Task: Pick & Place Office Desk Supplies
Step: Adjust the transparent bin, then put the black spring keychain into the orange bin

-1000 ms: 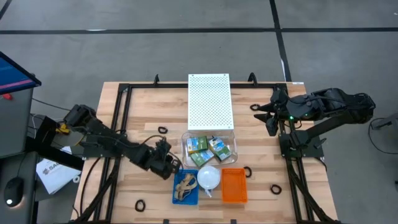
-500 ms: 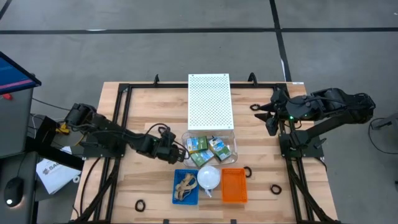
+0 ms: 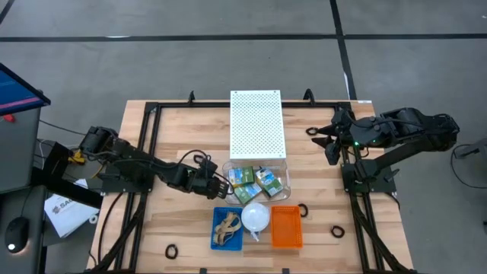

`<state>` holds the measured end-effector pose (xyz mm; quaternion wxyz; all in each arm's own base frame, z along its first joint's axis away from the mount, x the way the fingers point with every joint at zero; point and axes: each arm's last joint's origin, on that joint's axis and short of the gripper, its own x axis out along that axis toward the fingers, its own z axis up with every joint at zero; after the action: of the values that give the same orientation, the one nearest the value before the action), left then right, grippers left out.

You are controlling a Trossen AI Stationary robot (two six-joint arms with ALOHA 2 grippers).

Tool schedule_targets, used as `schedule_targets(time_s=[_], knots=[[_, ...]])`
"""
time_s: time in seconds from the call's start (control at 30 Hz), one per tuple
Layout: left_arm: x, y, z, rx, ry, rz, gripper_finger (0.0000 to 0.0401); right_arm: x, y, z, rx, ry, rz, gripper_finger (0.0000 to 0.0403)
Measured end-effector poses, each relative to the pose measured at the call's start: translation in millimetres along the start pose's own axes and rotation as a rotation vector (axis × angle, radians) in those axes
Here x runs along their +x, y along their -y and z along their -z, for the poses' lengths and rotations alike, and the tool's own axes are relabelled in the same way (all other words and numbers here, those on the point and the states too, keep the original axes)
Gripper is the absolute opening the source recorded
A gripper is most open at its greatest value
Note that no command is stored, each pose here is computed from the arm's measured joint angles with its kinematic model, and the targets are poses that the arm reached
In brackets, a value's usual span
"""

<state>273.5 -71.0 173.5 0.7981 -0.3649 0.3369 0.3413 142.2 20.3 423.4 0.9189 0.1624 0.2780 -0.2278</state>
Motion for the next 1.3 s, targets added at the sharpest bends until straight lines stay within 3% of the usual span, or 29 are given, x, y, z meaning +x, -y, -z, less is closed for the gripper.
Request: schedule_targets(time_s=[0.57,1.03,1.3], knots=[[2,7,-7,0.026,0.012,0.077,0.0,0,0,0,-0.002,0.004,0.004,0.0177],[4,1,-10,0.01,0.026,0.021,0.0,0,1,1,-0.008,-0.004,0.01,0.0177],[-3,-14,-2,0.065,-0.13,-0.091,0.0,0,1,1,-0.021,0.001,0.021,0.0177]])
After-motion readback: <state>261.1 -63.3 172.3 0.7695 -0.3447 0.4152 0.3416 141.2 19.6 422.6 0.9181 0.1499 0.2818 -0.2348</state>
